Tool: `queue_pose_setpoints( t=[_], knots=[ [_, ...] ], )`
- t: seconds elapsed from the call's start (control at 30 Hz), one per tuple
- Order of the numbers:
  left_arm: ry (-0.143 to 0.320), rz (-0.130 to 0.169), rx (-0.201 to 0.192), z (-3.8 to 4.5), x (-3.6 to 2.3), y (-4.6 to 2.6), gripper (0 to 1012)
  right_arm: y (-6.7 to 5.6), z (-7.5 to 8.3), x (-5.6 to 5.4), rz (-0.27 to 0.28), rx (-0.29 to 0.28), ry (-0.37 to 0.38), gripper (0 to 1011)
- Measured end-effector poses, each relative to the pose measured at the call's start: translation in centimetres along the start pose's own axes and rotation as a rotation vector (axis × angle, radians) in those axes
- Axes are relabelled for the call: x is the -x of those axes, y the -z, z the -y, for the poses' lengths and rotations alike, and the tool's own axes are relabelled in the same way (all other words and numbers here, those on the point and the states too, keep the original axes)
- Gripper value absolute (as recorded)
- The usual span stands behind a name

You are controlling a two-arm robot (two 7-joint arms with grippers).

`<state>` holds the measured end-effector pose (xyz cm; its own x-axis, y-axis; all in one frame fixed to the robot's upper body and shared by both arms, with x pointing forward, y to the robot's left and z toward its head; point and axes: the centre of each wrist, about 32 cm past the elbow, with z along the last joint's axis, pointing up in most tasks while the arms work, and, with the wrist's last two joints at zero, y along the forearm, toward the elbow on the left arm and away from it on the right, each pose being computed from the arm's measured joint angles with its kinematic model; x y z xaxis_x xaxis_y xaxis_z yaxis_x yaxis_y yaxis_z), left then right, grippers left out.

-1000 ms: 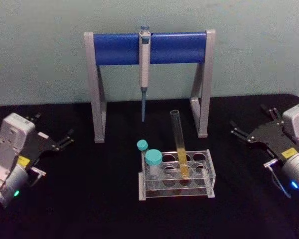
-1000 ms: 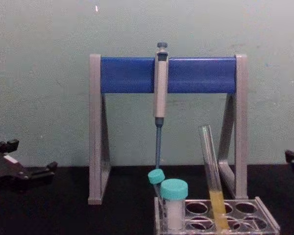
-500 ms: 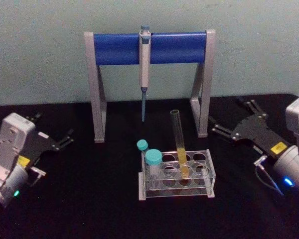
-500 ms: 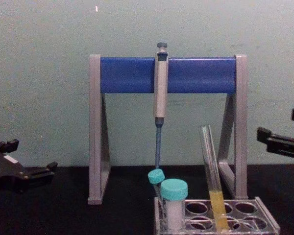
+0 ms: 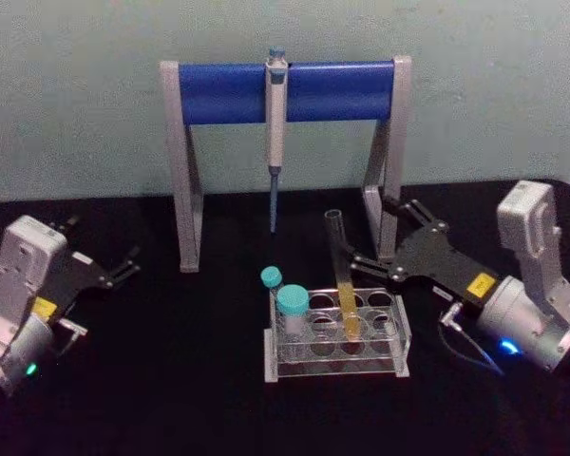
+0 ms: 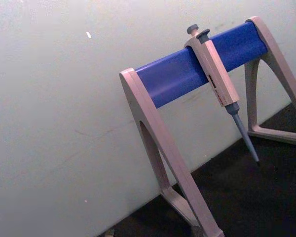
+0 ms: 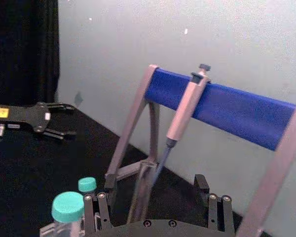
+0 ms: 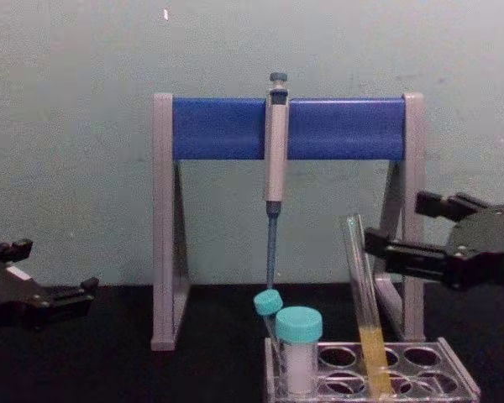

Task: Pick up the test tube from the test tube rack, shake it, then place it back into the test tube rack.

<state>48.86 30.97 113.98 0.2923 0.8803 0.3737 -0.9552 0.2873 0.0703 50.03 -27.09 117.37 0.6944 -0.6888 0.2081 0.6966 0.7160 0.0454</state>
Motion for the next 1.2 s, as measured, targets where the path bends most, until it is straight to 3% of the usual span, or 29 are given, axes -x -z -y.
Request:
queue_pose_setpoints(
  t=[0.33, 0.67, 0.9, 1.2],
  knots=[
    [0.000, 0.000, 0.000, 0.00, 0.00, 0.00, 1001, 0.2, -1.9, 0.0, -0.063, 0.028, -0.030, 1000],
    [0.000, 0.000, 0.000, 0.00, 0.00, 0.00, 1001, 0.0, -3.6, -0.4, -0.119, 0.091, -0.027, 1000],
    [0.000, 0.000, 0.000, 0.00, 0.00, 0.00, 1001, 0.0, -4.1, -0.4, -0.154, 0.133, -0.027, 1000],
    [0.000, 0.000, 0.000, 0.00, 0.00, 0.00, 1001, 0.1, -4.3, -0.4, -0.175, 0.146, -0.031, 1000]
  ],
)
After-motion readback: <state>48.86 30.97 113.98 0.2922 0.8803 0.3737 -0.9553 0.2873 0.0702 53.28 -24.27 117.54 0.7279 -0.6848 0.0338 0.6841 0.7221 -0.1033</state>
